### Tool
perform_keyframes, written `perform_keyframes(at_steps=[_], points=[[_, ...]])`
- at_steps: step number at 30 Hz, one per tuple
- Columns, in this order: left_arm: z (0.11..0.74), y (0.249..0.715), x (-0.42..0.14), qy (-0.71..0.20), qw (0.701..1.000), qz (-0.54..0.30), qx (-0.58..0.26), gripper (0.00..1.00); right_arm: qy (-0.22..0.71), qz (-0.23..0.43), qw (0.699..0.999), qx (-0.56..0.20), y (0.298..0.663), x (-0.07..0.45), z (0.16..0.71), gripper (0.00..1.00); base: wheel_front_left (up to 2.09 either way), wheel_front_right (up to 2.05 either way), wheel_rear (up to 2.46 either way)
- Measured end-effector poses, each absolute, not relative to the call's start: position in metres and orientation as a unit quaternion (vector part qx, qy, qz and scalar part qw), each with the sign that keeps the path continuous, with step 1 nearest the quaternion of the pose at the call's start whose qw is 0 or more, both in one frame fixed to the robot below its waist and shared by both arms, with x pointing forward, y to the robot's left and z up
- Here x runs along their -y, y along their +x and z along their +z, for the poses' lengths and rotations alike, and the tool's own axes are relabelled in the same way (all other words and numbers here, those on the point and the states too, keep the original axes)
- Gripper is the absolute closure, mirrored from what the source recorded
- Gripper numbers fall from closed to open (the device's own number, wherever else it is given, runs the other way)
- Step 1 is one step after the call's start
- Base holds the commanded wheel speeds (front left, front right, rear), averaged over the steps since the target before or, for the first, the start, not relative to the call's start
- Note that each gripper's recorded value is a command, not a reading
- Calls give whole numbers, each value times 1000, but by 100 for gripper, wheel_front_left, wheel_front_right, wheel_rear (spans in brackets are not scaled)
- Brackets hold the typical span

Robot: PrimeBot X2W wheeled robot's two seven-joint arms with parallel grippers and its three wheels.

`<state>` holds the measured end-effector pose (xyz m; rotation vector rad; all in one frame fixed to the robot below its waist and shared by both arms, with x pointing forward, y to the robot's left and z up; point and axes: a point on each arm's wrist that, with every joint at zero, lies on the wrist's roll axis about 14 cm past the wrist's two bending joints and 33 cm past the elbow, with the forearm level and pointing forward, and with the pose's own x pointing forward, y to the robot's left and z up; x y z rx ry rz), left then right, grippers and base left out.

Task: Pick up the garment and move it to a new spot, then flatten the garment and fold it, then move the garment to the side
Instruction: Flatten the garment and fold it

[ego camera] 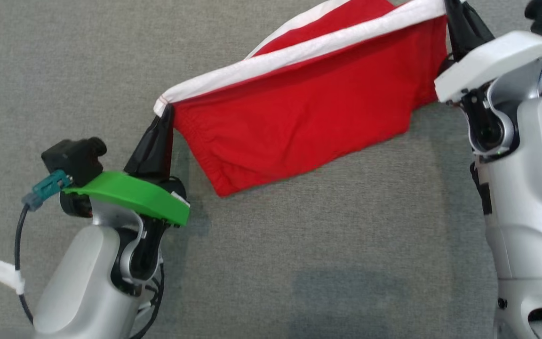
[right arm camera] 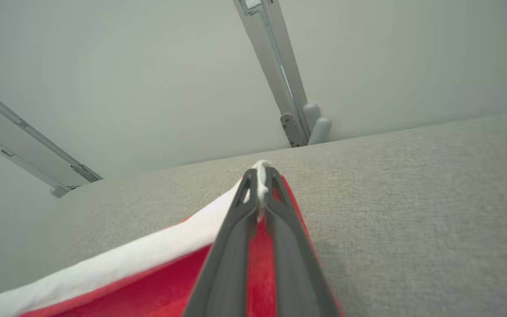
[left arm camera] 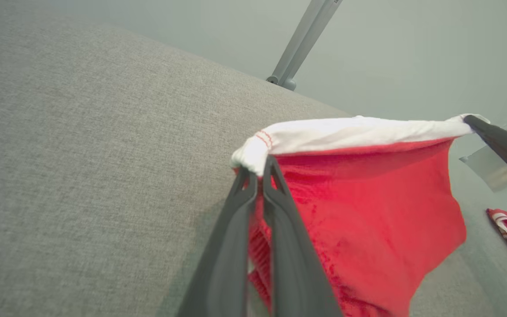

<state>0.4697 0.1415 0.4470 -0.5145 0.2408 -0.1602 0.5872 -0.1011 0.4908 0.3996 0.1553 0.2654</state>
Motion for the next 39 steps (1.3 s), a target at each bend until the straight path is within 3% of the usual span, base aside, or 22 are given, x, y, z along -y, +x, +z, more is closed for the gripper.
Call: perform_keyframes(at_steps=[6,14,15,16,17,18,20,21,29,39], points=[[421,487,-160,-223,962,-43,-152,100,178,159,964,-117,630,56,462,100,0,0,0],[394,491,-178,-207,960,-19,-189,100,154,171,958,-173,651,24,416,100,0,0,0],[393,492,-178,-206,960,-18,-190,100,152,171,957,-178,651,22,411,88,0,0,0],[391,492,-179,-207,959,-17,-191,100,151,172,957,-180,651,20,408,49,0,0,0],[389,492,-179,-207,959,-18,-193,100,147,173,957,-180,651,19,407,49,0,0,0],[387,491,-179,-208,958,-17,-195,99,145,173,957,-180,651,19,406,0,0,0,0],[385,491,-178,-208,958,-17,-198,53,128,179,959,-176,650,17,407,0,0,0,0],[385,490,-179,-207,958,-16,-199,0,121,181,961,-172,649,17,409,0,0,0,0],[407,470,-184,-178,971,-16,-158,0,34,218,967,-124,625,22,441,0,0,0,0],[449,426,-172,-115,990,-30,-68,0,-46,203,964,-164,606,66,449,0,0,0,0]])
